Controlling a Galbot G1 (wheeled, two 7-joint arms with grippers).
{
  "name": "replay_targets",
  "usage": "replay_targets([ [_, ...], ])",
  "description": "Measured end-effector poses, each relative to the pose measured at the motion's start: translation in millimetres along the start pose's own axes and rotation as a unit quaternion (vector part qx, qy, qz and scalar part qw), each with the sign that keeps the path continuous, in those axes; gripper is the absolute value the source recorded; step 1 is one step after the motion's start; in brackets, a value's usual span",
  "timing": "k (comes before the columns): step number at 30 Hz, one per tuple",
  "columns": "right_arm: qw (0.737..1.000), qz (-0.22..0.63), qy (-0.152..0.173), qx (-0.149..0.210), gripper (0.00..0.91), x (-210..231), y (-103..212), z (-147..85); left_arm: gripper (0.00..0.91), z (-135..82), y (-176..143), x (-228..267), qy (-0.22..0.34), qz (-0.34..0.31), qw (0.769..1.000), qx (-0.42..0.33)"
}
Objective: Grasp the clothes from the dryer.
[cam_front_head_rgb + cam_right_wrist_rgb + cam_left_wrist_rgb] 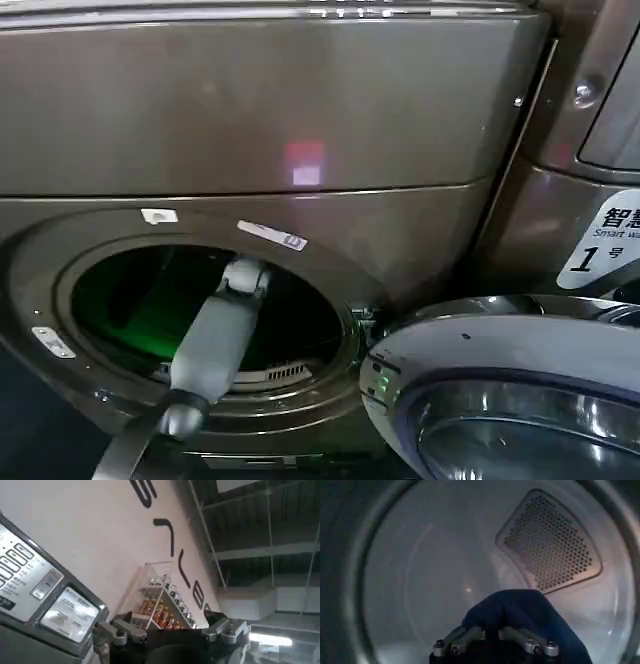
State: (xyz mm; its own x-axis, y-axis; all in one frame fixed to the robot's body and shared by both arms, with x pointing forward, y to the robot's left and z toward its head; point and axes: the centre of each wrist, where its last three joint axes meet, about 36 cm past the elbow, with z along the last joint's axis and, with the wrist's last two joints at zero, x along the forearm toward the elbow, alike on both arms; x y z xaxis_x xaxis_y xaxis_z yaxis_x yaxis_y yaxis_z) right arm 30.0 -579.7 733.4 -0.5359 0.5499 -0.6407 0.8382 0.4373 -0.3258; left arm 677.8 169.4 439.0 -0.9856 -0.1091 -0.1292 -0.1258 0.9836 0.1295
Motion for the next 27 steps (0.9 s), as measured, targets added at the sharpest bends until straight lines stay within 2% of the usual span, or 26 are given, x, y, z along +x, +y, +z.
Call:
replay_targets([
  [27,1.000,0.019,-0.009,0.012,0.907,-1,-11,-7,0.000,8,-6,8,0.000,-0.034,0.999,0.001],
])
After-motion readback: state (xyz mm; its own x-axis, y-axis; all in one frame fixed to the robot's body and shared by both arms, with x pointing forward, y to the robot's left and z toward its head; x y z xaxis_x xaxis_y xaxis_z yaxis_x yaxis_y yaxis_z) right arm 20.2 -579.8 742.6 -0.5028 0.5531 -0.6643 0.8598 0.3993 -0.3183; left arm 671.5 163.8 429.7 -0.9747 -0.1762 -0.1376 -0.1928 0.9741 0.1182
